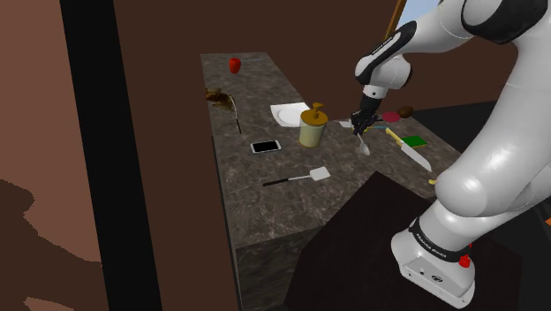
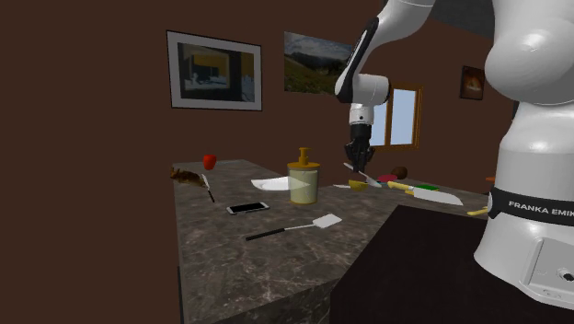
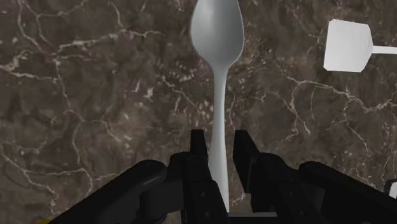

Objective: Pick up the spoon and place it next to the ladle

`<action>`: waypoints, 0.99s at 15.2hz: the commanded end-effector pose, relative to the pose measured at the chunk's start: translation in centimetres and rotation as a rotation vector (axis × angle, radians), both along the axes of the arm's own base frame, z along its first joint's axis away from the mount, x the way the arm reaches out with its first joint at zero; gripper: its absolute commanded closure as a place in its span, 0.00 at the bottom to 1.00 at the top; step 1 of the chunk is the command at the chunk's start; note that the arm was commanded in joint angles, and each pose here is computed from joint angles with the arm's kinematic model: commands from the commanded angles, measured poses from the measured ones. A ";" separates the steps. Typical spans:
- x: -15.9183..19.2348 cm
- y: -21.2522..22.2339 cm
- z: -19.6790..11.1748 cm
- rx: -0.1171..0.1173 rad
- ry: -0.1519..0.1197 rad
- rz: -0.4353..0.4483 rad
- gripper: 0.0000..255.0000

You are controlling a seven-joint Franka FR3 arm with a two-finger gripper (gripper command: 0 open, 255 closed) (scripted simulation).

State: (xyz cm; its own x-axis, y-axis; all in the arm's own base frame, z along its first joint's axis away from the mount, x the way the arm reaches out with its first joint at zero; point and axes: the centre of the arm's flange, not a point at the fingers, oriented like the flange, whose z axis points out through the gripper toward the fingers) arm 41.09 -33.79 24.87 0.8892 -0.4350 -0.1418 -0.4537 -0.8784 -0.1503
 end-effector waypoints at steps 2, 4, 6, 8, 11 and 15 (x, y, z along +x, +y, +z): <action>-1.5 -3.7 0.1 0.000 0.000 0.002 1.00; -2.4 -6.1 0.1 0.000 0.000 0.002 1.00; -3.4 -8.5 0.1 0.000 0.000 0.002 1.00; -3.4 -8.5 -0.9 0.000 0.000 0.002 1.00; -3.4 -8.5 -2.5 0.000 0.000 0.002 1.00; -3.4 -8.5 -4.6 0.000 0.000 0.002 1.00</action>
